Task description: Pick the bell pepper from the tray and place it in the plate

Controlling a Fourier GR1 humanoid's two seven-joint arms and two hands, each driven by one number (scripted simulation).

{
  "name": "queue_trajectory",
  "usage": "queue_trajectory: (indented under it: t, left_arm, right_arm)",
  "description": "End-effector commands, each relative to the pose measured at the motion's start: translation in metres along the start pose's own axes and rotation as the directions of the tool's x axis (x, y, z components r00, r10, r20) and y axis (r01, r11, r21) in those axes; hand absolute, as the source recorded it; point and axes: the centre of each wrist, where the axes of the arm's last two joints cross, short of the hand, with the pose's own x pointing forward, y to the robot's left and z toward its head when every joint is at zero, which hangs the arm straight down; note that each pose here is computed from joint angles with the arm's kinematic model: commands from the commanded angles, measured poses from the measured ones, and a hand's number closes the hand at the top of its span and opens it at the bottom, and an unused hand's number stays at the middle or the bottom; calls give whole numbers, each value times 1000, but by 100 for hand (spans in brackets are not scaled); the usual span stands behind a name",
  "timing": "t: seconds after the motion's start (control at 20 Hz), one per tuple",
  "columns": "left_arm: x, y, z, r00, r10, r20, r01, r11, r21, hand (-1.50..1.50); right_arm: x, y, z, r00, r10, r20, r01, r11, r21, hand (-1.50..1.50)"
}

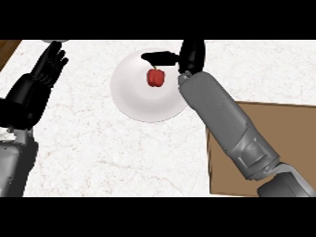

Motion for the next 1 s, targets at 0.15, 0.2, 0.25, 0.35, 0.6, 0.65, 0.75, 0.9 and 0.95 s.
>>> queue_trajectory:
  t: [0.15,0.2,0.25,0.35,0.6,0.65,0.75,0.9,0.95]
  left_arm:
    - [-17,-1,15,999,-15,-32,16,999,40,0]
    - [-1,7,22,999,-24,-31,25,999,47,0]
    - [-19,27,21,999,-13,-51,16,998,66,0]
    - [-9,22,11,1000,-15,-28,17,997,77,0]
    - [-6,27,9,999,-1,-41,3,998,62,0]
    - [-14,13,37,999,-13,-47,17,997,74,0]
    - [-14,12,14,1000,-4,-26,6,998,63,0]
    - [-8,11,29,999,-7,-44,9,998,56,0]
    - [-23,19,36,999,-5,-35,7,998,61,0]
  right_arm:
    - [-52,-26,0,994,-105,-4,104,994,-43,-150]
    - [-54,-37,3,993,-116,0,116,993,-5,-150]
    - [-42,-43,-4,995,-96,22,96,995,-13,-150]
    - [-70,-62,3,993,-111,43,111,994,-3,-150]
    - [-95,-113,3,994,-93,56,91,995,33,-150]
    - [-82,-106,22,995,-83,46,82,996,33,-150]
    - [-104,-126,22,997,-64,53,63,998,24,-150]
    - [-110,-161,33,997,-59,49,58,998,19,-150]
    - [-104,-177,17,998,-41,49,39,999,33,-150]
